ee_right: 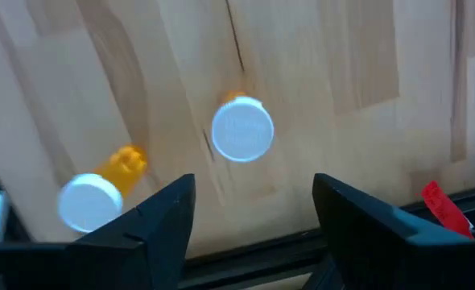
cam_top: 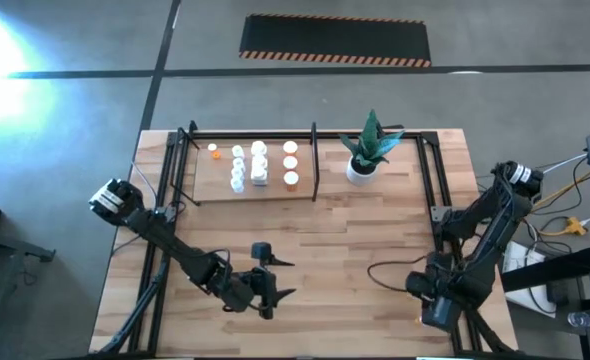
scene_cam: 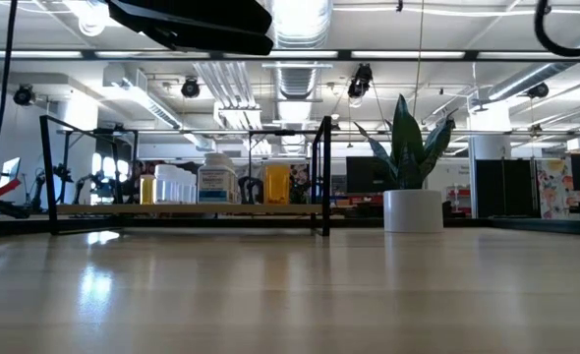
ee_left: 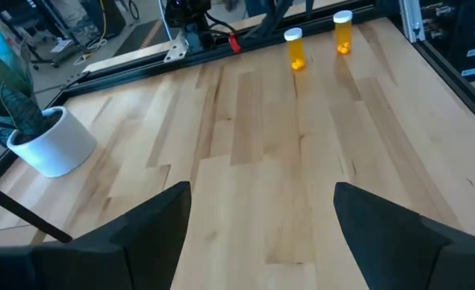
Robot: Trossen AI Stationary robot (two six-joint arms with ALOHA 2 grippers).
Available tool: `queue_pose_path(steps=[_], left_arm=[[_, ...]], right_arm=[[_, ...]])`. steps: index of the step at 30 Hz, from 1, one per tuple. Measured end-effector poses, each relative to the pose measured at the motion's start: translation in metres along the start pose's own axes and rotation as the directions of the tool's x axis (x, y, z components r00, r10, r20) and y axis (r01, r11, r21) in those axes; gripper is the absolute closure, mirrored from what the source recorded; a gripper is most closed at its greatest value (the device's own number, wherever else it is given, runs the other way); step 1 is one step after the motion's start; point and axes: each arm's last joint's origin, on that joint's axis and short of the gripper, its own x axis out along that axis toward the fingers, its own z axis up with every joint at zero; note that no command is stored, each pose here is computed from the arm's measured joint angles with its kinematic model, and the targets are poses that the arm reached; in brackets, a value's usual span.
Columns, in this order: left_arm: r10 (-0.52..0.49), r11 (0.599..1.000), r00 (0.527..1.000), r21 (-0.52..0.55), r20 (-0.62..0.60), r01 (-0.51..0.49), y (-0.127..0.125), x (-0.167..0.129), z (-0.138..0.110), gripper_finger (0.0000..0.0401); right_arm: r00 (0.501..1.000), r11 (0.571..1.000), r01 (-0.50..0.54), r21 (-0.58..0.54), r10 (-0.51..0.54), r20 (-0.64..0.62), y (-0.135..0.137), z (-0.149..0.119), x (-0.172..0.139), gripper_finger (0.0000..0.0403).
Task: Pick and place medicine bottles onto shelf by color
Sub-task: Put the small orange medicine container on the shelf
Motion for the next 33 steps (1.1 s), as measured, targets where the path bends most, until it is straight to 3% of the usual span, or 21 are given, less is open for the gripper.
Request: queue_pose_path(steps=[8,15,24,29,33], left_arm=[[-0.001,1.0,1.0,0.0,0.0,0.001,0.0,0.0,0.0,0.0113],[-0.001,1.0,1.0,0.0,0.001,0.001,0.0,0.0,0.0,0.0113],[-0.001,1.0,1.0,-0.002,0.002,0.001,0.0,0.0,0.0,0.0113],[-0.002,1.0,1.0,-0.007,0.008,0.002,0.0,0.0,0.002,0.0113],[-0.018,1.0,1.0,-0.005,0.013,0.018,-0.005,-0.005,0.005,0.0113]], right_arm=[[0.993,0.986,0.115,-0.116,-0.114,0.016,0.012,0.002,0.028,0.0182],[0.992,0.981,0.11,-0.159,-0.097,0.083,0.02,0.006,0.034,0.0221],[0.994,0.991,0.023,-0.131,-0.009,0.108,0.023,0.011,0.026,0.031],[0.976,0.988,-0.042,-0.151,0.073,0.205,0.028,0.036,0.022,0.0307],[0.94,0.98,-0.064,-0.191,0.123,0.318,0.028,0.076,0.012,0.0292]])
